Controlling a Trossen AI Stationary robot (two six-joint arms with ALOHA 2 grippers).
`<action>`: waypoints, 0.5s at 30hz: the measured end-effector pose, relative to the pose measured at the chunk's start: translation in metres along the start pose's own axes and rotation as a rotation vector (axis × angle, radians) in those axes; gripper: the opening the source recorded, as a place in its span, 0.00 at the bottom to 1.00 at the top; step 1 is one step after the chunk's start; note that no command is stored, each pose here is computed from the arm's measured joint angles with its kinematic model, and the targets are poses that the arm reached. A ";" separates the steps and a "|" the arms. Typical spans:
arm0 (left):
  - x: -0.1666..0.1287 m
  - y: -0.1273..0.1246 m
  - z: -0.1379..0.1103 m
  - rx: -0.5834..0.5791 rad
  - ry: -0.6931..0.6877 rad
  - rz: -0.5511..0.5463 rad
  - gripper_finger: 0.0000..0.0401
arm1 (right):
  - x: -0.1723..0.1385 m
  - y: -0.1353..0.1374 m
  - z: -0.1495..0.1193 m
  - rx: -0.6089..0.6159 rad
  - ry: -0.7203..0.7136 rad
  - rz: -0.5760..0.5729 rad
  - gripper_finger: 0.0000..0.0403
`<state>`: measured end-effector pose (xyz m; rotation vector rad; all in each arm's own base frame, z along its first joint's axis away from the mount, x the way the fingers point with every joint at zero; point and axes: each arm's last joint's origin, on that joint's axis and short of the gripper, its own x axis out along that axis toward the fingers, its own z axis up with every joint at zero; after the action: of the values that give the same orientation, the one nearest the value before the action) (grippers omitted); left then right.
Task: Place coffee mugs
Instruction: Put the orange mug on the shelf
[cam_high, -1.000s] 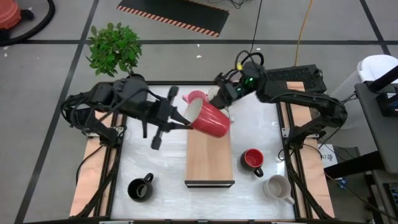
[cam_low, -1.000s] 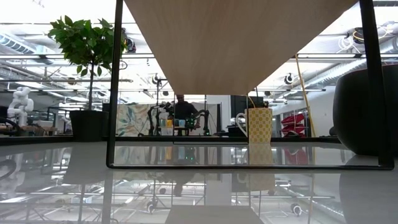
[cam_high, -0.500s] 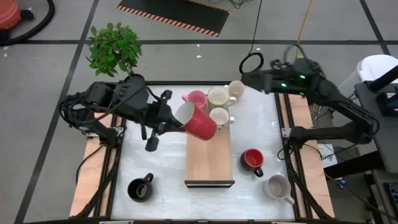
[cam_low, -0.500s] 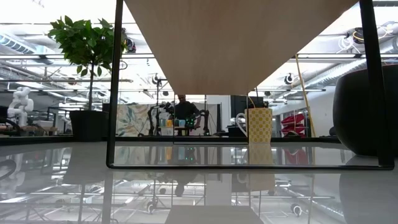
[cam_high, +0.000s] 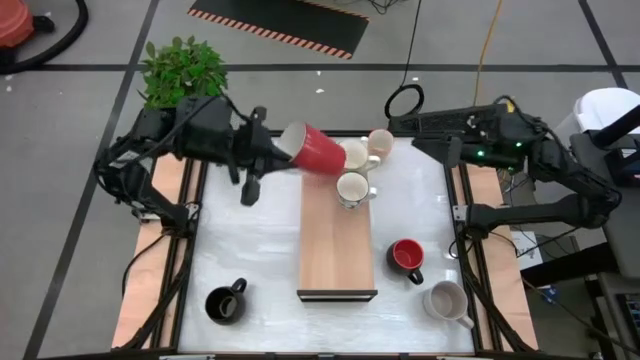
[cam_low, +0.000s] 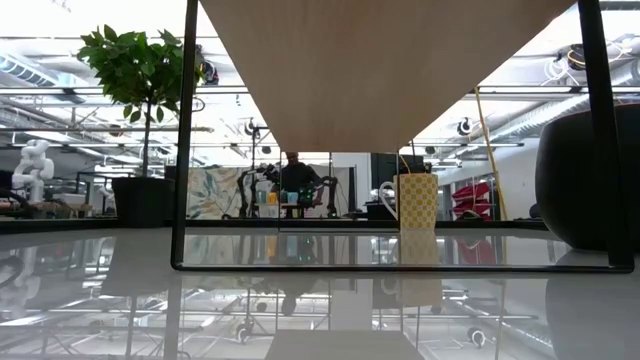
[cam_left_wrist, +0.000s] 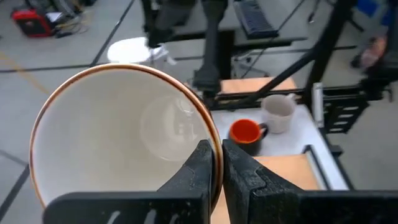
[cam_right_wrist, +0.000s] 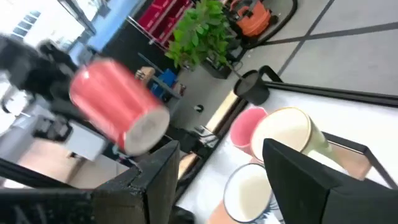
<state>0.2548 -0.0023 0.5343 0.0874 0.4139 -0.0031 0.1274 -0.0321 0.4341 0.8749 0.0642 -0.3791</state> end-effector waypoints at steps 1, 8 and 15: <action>0.002 0.005 -0.001 0.001 0.008 0.012 0.04 | 0.002 -0.001 -0.002 -0.005 0.004 -0.007 0.54; 0.020 0.020 -0.013 -0.041 0.139 0.032 0.04 | 0.025 -0.018 -0.020 0.022 0.011 -0.026 0.54; 0.053 0.010 -0.038 -0.026 0.430 -0.025 0.04 | 0.042 -0.035 -0.038 0.116 -0.024 0.070 0.54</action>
<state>0.2879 0.0114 0.4789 0.0571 0.8450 -0.0038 0.1578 -0.0359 0.3749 0.9847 -0.0106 -0.3298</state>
